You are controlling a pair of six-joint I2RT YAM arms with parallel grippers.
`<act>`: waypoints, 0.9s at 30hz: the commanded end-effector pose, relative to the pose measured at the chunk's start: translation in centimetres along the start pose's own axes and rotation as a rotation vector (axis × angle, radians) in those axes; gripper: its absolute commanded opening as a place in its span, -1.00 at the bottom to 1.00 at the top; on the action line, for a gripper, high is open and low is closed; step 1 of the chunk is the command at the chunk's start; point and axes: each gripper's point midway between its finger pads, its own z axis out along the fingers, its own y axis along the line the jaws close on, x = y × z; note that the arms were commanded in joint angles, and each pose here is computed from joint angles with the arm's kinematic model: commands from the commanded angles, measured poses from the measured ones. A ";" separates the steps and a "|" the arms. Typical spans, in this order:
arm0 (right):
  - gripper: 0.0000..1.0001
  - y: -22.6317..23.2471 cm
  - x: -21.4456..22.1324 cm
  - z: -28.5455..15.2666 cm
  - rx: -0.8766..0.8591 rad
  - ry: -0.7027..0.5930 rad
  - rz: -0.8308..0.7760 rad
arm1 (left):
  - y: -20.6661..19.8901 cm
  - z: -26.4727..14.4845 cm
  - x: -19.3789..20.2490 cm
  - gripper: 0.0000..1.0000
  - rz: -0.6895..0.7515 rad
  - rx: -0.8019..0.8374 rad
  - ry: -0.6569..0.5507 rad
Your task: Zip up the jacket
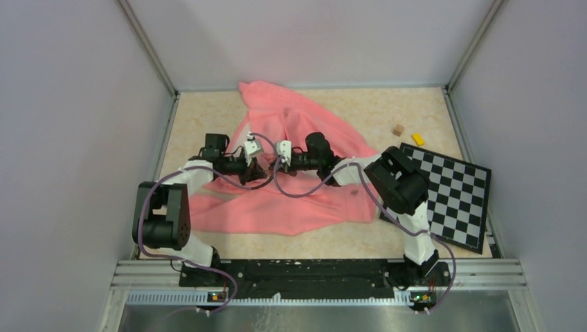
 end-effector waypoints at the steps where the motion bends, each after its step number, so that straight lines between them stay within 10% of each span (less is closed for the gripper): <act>1: -1.00 4.4 -4.8 1.3 -0.136 -0.103 -0.028 | 1.2 -0.4 -2.9 -1.00 0.110 -0.053 -0.059; 25: -1.00 2.8 -8.4 1.3 -0.062 -0.179 -0.066 | -0.6 1.2 -1.8 -1.00 0.085 0.028 -0.004; 27: -0.66 2.9 -7.3 0.7 -0.057 -0.143 -0.035 | -0.5 1.0 -1.8 -1.00 0.088 0.020 -0.006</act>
